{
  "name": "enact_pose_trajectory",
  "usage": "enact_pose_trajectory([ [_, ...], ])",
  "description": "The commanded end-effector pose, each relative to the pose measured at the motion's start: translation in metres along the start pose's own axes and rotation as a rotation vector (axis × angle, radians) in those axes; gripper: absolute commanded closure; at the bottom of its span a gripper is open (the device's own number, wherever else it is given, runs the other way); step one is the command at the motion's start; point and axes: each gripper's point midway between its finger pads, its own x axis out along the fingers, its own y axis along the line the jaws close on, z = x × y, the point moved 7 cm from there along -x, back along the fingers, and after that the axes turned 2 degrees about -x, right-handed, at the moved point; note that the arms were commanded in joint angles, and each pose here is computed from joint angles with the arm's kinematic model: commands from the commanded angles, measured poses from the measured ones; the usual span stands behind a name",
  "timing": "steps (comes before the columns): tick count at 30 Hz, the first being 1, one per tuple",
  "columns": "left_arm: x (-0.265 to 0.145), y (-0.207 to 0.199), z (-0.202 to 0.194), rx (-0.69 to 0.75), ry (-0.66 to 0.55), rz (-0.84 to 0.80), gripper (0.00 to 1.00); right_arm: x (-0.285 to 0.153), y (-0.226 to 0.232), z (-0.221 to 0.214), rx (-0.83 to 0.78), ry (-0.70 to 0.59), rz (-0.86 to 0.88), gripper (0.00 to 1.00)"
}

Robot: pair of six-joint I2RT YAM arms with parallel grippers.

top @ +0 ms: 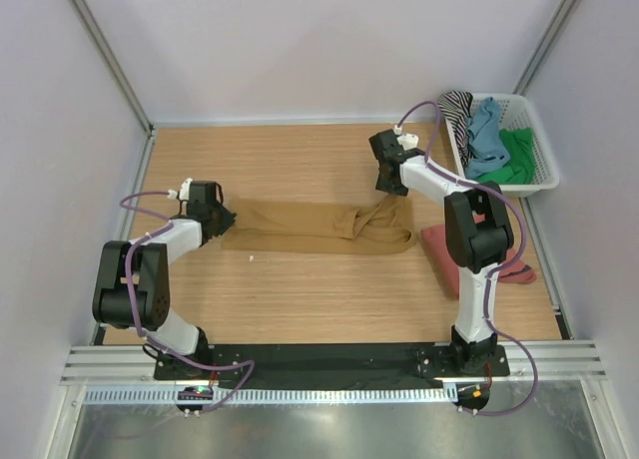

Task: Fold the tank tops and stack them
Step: Fold the tank top

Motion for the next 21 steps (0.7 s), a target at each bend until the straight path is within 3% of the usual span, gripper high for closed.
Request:
enact_pose_trajectory([
  [1, -0.007, -0.005, 0.009, -0.016, -0.057, -0.011, 1.0, -0.004, 0.0, 0.001, 0.018, -0.018, 0.004, 0.65],
  [3, -0.008, -0.004, 0.01, -0.015, -0.059, -0.011, 1.0, -0.009, -0.002, 0.006, 0.028, -0.044, 0.001, 0.84],
  [6, -0.009, -0.004, 0.009, -0.011, -0.059, -0.011, 1.0, -0.023, -0.004, 0.02, 0.047, -0.092, 0.019, 0.99],
  [12, -0.013, -0.005, 0.011, -0.012, -0.071, -0.017, 1.0, -0.056, -0.011, 0.034, 0.146, -0.249, 0.139, 0.99],
  [18, -0.014, -0.004, 0.011, -0.01, -0.069, -0.013, 1.0, -0.074, -0.038, 0.004, 0.271, -0.357, 0.212, 0.99],
  [19, -0.014, -0.005, 0.011, -0.011, -0.072, -0.014, 1.0, -0.067, -0.046, -0.017, 0.282, -0.331, 0.197, 0.98],
  [21, -0.014, -0.004, 0.011, -0.011, -0.07, -0.01, 1.0, -0.072, -0.051, -0.022, 0.332, -0.366, 0.225, 0.91],
])
